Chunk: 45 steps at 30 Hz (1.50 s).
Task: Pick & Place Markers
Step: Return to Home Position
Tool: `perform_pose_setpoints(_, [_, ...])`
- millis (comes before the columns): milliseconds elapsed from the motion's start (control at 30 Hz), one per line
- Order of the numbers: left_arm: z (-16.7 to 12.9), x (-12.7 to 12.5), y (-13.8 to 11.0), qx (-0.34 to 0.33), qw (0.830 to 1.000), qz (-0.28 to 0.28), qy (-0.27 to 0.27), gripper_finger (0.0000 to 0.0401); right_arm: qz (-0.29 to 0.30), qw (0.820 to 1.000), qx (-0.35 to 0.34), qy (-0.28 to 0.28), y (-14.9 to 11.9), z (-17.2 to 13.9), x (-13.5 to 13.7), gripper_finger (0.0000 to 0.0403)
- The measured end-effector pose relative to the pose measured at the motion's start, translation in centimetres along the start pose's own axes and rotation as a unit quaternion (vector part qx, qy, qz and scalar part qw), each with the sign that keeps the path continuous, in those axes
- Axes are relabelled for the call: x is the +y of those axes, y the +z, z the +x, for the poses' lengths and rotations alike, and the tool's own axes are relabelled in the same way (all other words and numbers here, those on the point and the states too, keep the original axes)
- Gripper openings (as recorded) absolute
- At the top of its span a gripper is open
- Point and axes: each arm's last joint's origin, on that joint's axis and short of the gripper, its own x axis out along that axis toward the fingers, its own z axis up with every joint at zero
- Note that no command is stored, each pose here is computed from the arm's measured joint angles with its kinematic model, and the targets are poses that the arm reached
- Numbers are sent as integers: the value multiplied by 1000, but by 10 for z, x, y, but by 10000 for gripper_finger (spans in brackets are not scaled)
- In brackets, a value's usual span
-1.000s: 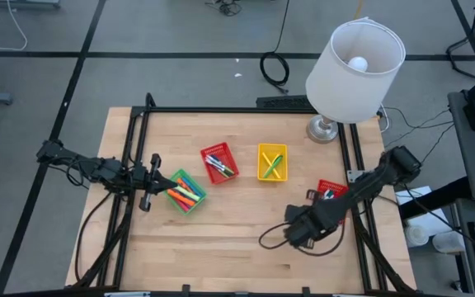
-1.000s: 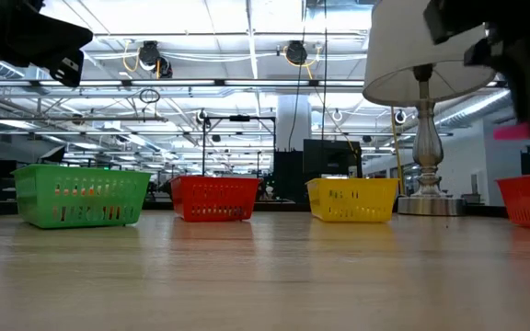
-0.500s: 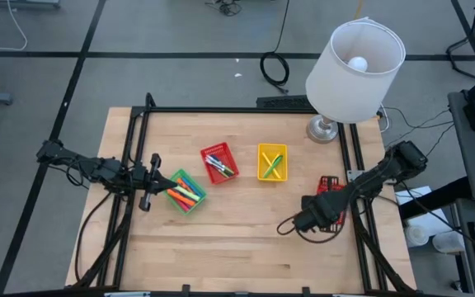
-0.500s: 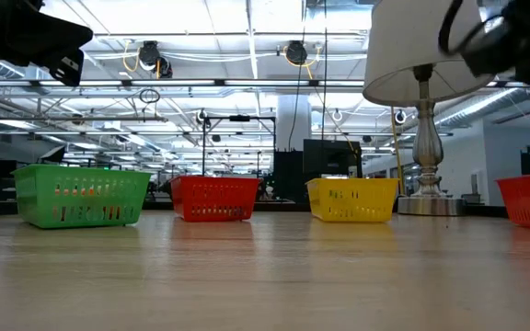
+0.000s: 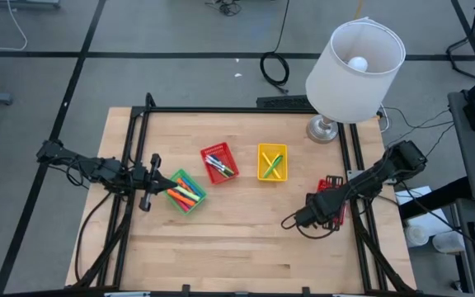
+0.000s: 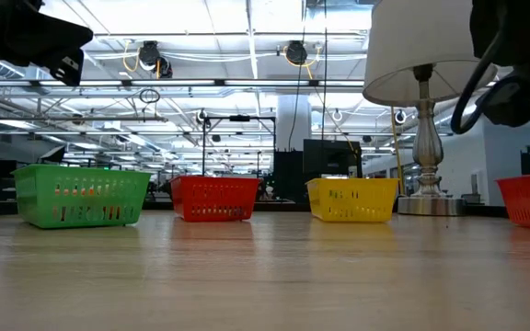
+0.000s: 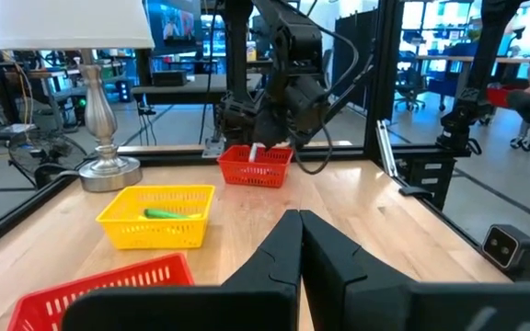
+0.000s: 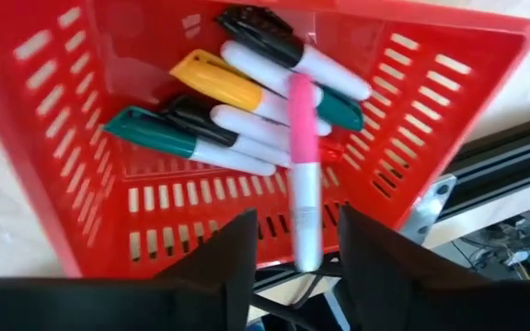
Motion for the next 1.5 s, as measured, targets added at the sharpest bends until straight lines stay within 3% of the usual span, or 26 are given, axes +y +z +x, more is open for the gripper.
perform_pose_setpoints(167, [0,0,-3,15,1000,5,0,6,9,1000,-4,2,-1,-1,0,152])
perform_pose_setpoints(367, [0,0,-5,24,1000,5,0,6,-3,999,-37,16,-10,-12,2,113])
perform_pose_setpoints(467, [0,0,-5,24,1000,14,2,5,1,995,-93,33,-19,-27,1,79])
perform_pose_setpoints(567, [0,2,-5,24,999,13,26,5,10,974,-217,61,-28,-49,-1,40])
perform_pose_setpoints(633, [0,2,-5,23,999,6,41,5,11,940,-327,92,-36,-65,-4,13])
perform_pose_setpoints(700, [0,3,-5,23,999,7,44,5,14,891,-440,111,-45,-79,-10,5])
perform_pose_setpoints(833, [0,3,-3,15,999,-4,46,5,11,764,-624,164,-66,-96,-24,11])
perform_pose_setpoints(967, [-2,4,10,-9,998,-21,56,3,-11,619,-747,241,-79,-92,-36,2])
perform_pose_setpoints(1033, [-2,4,11,-9,998,-7,57,3,-12,571,-779,258,-85,-78,-43,3])
perform_pose_setpoints(1233, [-7,2,15,-29,997,32,60,2,35,505,-818,274,-92,-23,-59,1])
perform_pose_setpoints(1400, [-11,9,15,-22,985,51,163,2,35,484,-830,277,-92,5,-64,1])
perform_pose_setpoints(1500, [-10,12,13,-12,982,47,180,2,56,468,-844,256,-93,15,-69,1])
